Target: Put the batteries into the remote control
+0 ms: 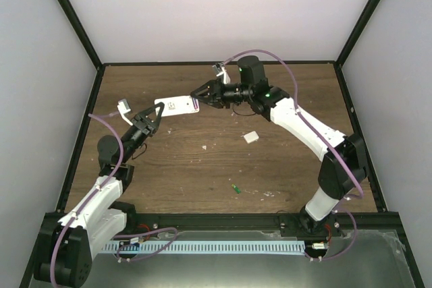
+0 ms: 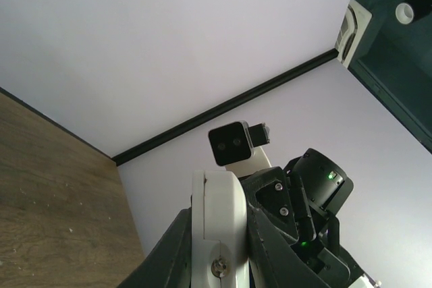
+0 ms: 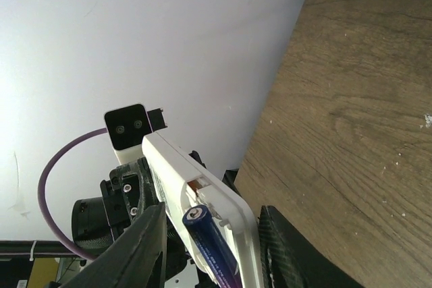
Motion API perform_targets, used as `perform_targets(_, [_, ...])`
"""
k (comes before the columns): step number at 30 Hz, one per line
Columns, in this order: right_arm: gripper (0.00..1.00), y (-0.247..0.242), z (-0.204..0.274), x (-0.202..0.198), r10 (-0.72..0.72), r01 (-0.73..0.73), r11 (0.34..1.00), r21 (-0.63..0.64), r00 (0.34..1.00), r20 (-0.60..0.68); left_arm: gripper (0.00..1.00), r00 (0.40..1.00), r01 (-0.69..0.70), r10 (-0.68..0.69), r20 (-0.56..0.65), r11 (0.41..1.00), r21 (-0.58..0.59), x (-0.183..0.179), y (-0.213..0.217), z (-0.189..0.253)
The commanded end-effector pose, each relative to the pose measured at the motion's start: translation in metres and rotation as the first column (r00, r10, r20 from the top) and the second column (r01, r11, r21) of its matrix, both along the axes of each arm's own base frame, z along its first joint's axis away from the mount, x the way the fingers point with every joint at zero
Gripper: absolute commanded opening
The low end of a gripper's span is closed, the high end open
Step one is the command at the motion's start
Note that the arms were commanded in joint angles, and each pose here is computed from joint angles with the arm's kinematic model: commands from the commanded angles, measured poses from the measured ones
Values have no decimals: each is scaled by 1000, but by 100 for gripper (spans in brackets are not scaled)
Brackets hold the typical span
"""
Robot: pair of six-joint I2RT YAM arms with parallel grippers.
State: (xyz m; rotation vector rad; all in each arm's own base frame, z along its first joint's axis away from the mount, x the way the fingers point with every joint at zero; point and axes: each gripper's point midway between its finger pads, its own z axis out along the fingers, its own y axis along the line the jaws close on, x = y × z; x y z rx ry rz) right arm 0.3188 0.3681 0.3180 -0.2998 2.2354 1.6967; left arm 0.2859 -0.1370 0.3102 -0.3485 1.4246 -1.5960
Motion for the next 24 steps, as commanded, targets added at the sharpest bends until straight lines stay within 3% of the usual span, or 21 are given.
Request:
perform_targets(1, [34,-2,25,-6,24,-26,998,59,999,43,0,999,-12,11,51,1000,19,-3,1,5])
perform_targets(24, [28,3,17,2,34,-35,999,27,999,22,0,998,-14,9,69,997,75,1,-3,9])
